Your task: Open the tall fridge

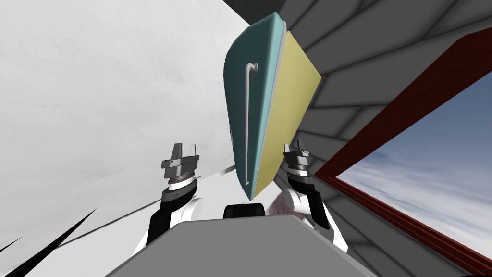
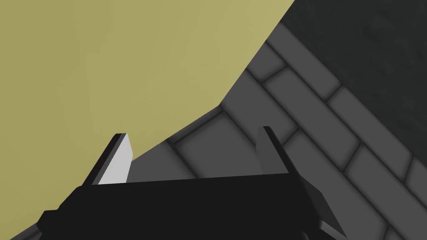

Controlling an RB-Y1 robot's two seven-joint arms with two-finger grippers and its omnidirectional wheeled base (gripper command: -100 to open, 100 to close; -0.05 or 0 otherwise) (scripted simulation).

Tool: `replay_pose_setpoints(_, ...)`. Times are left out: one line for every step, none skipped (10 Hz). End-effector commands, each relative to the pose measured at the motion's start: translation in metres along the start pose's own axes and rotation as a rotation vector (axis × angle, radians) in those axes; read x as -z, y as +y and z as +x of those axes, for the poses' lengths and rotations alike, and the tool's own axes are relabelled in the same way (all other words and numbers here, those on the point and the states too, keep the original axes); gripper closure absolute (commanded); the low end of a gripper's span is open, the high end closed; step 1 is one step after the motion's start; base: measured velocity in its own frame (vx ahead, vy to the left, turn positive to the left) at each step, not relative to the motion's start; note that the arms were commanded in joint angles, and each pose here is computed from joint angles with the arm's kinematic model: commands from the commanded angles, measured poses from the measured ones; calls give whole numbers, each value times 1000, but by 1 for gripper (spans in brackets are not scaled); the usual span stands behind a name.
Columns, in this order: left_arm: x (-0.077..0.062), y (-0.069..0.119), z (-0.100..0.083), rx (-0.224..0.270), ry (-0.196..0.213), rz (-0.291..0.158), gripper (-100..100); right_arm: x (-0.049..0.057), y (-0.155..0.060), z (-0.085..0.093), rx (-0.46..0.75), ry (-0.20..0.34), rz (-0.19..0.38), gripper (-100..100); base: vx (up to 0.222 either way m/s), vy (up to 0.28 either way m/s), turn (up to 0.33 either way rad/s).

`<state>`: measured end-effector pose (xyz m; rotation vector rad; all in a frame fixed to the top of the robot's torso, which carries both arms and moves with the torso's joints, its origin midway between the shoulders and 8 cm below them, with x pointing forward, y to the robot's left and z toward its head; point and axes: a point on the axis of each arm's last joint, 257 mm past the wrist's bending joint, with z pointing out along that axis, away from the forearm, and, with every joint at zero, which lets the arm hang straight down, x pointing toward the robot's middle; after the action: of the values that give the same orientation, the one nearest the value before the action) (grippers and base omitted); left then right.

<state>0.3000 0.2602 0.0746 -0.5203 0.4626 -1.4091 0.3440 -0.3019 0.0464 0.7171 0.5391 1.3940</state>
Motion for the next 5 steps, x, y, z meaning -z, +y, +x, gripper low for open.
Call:
replay_pose_setpoints(0, 0, 0, 0, 0, 0, 0, 0, 0, 0, 0, 0, 0, 0, 0, 0, 0)
replay_pose_setpoints(0, 0, 0, 0, 0, 0, 0, 0, 0, 0, 0, 0, 0, 0, 0, 0, 0)
replay_pose_setpoints(0, 0, 0, 0, 0, 0, 0, 0, 0, 0, 0, 0, 0, 0, 0, 0, 0)
replay_pose_setpoints(0, 0, 0, 0, 0, 0, 0, 0, 0, 0, 0, 0, 0, 0, 0, 0, 0)
replay_pose_setpoints(0, 0, 0, 0, 0, 0, 0, 0, -1, 4, -14, 27, 2, -100, 3, 1, 17)
